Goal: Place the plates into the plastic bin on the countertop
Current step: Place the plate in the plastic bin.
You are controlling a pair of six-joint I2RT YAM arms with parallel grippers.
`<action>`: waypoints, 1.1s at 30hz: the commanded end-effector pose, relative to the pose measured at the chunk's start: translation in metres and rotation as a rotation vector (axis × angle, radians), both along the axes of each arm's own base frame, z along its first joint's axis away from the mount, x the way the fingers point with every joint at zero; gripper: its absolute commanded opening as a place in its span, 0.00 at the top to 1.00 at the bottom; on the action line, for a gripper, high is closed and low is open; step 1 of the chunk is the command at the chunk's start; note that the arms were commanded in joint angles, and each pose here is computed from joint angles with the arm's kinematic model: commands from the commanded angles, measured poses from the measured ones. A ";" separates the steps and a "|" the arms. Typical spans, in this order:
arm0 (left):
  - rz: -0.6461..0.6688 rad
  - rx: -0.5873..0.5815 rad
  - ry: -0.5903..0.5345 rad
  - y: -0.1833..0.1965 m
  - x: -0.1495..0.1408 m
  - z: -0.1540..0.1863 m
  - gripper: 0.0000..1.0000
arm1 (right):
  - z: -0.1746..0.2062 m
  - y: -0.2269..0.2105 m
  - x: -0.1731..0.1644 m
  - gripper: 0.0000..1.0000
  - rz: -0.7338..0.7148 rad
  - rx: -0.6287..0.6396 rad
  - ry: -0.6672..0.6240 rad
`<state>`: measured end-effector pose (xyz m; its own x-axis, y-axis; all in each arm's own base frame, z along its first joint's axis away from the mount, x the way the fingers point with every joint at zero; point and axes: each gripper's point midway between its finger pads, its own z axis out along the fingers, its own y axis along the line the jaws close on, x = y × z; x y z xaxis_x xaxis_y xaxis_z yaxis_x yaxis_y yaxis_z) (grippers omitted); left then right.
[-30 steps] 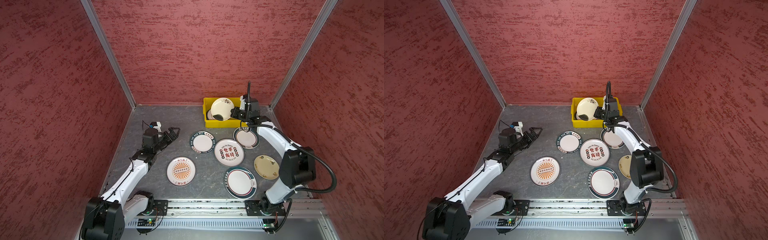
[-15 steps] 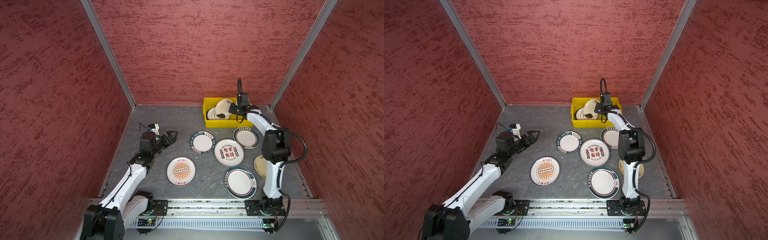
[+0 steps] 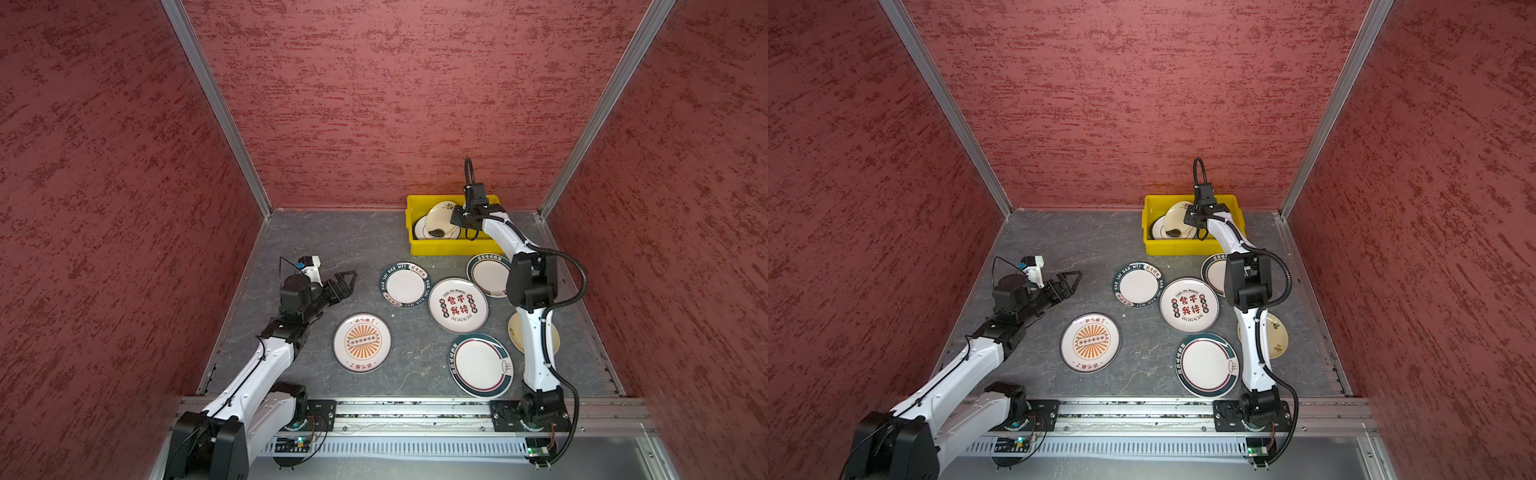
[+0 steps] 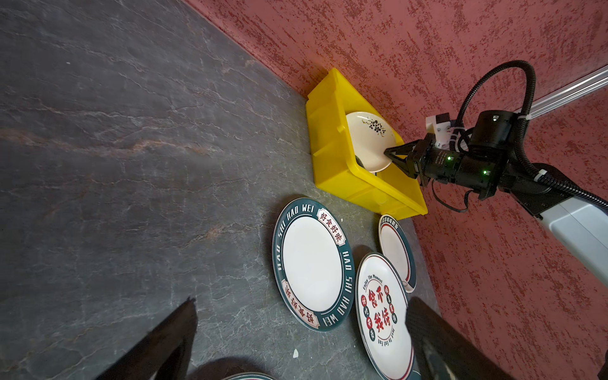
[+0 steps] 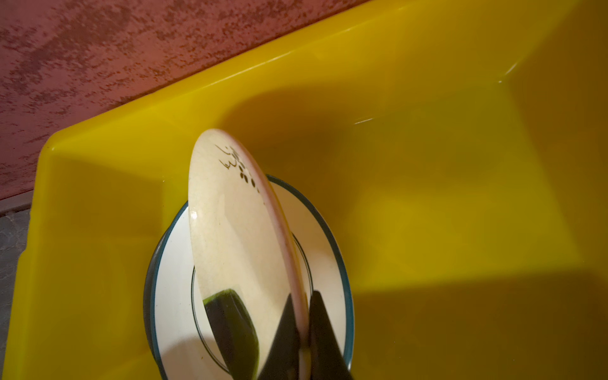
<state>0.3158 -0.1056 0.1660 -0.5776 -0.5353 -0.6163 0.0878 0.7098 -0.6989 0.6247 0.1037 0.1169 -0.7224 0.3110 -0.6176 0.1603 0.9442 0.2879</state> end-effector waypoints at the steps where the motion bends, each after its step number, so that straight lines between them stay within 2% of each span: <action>1: -0.012 -0.002 -0.025 0.000 0.004 0.002 0.01 | -0.008 -0.003 -0.005 0.96 -0.001 -0.006 0.055; 4: -0.023 -0.010 -0.023 -0.002 0.004 0.003 0.01 | -0.006 0.001 -0.006 0.86 0.015 0.013 0.055; 7: -0.022 -0.008 -0.022 -0.002 0.003 0.003 0.01 | -0.005 0.004 -0.006 0.81 0.028 0.031 0.053; 11: -0.011 -0.002 -0.029 0.001 0.002 0.005 0.01 | -0.001 0.006 -0.006 0.42 0.033 0.035 0.048; 12: -0.007 0.000 -0.031 0.002 0.002 0.006 0.01 | -0.001 0.005 -0.007 0.35 0.031 0.034 0.048; 16: 0.001 0.001 -0.029 0.004 0.001 0.006 0.01 | 0.015 0.003 -0.009 0.22 0.029 0.022 0.025; 24: 0.012 -0.016 0.005 0.007 0.003 0.000 0.01 | 0.069 0.003 -0.027 0.13 0.031 0.064 -0.079; 33: 0.022 -0.040 0.036 0.008 0.002 -0.003 0.01 | 0.134 0.013 -0.073 0.08 0.084 0.185 -0.231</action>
